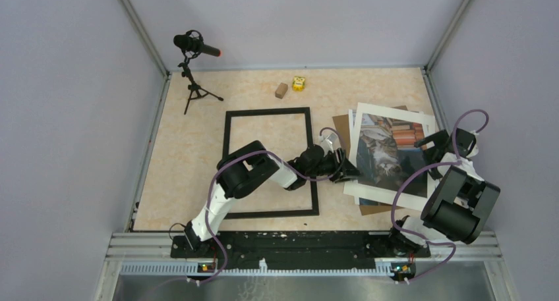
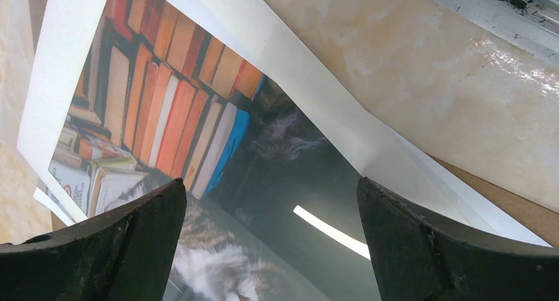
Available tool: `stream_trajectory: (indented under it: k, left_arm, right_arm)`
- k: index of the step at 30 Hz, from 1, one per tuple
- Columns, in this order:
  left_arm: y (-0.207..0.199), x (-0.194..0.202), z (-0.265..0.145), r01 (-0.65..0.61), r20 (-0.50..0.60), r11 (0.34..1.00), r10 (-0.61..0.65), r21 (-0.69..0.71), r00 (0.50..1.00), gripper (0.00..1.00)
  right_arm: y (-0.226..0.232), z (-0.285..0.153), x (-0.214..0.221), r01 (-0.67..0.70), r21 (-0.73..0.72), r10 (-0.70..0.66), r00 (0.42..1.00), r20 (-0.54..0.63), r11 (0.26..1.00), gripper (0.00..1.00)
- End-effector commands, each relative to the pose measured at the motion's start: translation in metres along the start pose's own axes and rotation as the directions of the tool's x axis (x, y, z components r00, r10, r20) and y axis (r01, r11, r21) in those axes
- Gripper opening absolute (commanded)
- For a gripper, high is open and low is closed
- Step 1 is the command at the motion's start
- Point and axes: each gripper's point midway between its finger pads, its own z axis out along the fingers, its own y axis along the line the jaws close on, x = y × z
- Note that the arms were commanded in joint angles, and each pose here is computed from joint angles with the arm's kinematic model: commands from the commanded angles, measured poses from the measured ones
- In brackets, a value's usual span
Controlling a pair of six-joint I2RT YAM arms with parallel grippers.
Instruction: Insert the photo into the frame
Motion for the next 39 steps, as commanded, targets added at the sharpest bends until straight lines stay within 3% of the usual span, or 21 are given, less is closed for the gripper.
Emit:
stream_trajectory:
  k: [1,7,14,20,28,34,39]
  left_arm:
    - [-0.026,-0.014,0.014,-0.062,0.006,0.994,0.062,0.088,0.998,0.45]
    - [-0.019,-0.02,0.023,-0.082,-0.006,0.995,0.083,0.051,0.997,0.4]
    - [-0.003,-0.035,0.014,-0.128,-0.002,0.989,0.128,-0.074,0.992,0.18]
    - [-0.004,-0.05,-0.013,-0.209,-0.002,0.962,0.212,-0.176,0.977,0.01]
    - [-0.024,-0.061,-0.065,-0.273,-0.003,0.936,0.279,-0.223,0.96,0.0]
    - [-0.022,-0.072,-0.144,-0.262,0.048,0.909,0.293,-0.323,0.955,0.0]
    - [0.001,-0.072,-0.219,-0.208,0.116,0.856,0.294,-0.474,0.949,0.0]
  right_arm:
    - [-0.03,0.003,0.055,-0.033,0.091,0.049,0.981,-0.186,0.995,0.99]
    - [-0.029,0.003,0.055,-0.033,0.083,0.048,0.981,-0.19,0.996,0.99]
    - [-0.025,0.001,0.054,-0.017,0.066,0.029,0.983,-0.184,0.998,0.99]
    - [-0.002,-0.006,0.052,0.069,-0.027,-0.073,0.984,-0.165,0.997,0.99]
    - [0.051,-0.033,0.056,0.238,-0.267,-0.276,0.954,-0.117,0.934,0.99]
    - [0.087,-0.065,0.061,0.34,-0.418,-0.392,0.919,-0.042,0.842,0.99]
    - [0.114,-0.084,0.102,0.397,-0.538,-0.508,0.859,-0.068,0.743,0.99]
